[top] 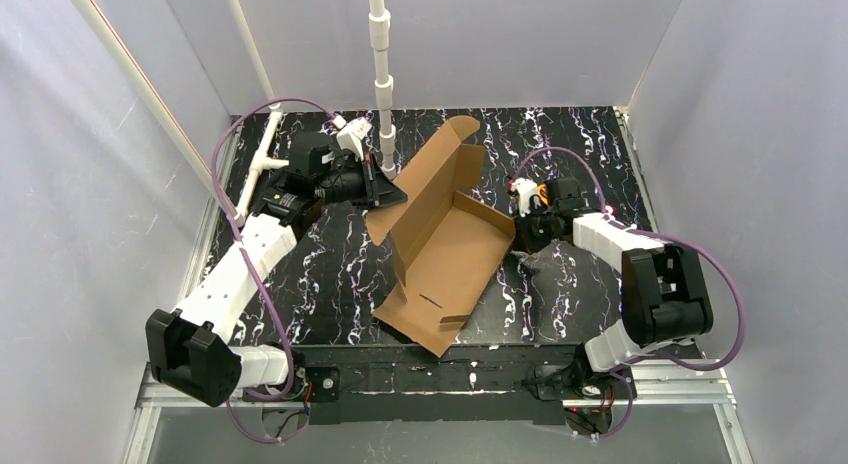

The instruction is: Fold the paper box

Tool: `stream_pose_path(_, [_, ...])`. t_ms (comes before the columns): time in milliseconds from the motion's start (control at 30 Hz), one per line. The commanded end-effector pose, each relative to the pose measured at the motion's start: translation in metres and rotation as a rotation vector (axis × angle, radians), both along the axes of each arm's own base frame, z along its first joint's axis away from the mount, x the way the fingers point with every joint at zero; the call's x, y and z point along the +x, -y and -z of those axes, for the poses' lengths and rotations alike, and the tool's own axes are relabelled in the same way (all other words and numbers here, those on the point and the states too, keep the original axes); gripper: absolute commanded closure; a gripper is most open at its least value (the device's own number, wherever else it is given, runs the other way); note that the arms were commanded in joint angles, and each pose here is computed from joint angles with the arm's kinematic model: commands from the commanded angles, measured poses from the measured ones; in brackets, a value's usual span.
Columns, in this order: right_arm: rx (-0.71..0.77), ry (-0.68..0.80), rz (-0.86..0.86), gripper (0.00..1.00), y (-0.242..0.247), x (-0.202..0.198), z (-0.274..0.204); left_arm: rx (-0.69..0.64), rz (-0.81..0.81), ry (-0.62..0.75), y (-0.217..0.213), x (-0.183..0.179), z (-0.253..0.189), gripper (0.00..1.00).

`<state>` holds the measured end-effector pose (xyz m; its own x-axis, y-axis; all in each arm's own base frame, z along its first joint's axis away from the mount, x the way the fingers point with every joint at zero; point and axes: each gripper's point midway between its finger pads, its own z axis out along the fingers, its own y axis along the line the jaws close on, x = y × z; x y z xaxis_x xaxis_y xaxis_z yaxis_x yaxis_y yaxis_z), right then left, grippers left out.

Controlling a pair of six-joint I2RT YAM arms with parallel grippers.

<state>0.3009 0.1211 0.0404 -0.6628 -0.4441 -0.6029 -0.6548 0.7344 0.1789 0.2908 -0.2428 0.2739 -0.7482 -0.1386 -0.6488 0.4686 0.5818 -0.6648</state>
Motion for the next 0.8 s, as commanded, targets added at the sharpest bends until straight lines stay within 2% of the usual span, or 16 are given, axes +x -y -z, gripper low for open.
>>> stream_pose_path(0, [0.099, 0.147, 0.189, 0.99, -0.024, 0.055, -0.032, -0.049, 0.093, 0.018, 0.014, -0.016, -0.010, 1.00])
stream_pose_path(133, [0.129, 0.229, 0.227, 0.99, -0.029, 0.071, -0.039, -0.055, 0.148, -0.007, 0.023, -0.023, -0.004, 1.00])
stream_pose_path(300, [0.154, 0.227, 0.195, 0.98, -0.035, 0.067, -0.038, -0.074, 0.181, -0.033, 0.030, -0.021, 0.001, 1.00])
stream_pose_path(500, [0.121, 0.231, 0.190, 0.92, -0.031, 0.068, -0.035, -0.081, 0.187, -0.052, 0.037, -0.009, 0.005, 1.00])
stream_pose_path(667, [0.014, 0.259, 0.141, 0.91, -0.005, 0.066, -0.050, 0.024, 0.118, -0.014, 0.026, 0.003, 0.009, 1.00])
stream_pose_path(733, [0.023, 0.277, 0.086, 0.90, 0.011, 0.060, -0.064, 0.066, 0.092, 0.018, 0.020, 0.009, 0.008, 1.00])
stream_pose_path(767, [0.050, 0.289, 0.082, 0.85, 0.024, 0.057, -0.073, 0.078, 0.086, 0.035, 0.019, 0.011, 0.007, 1.00])
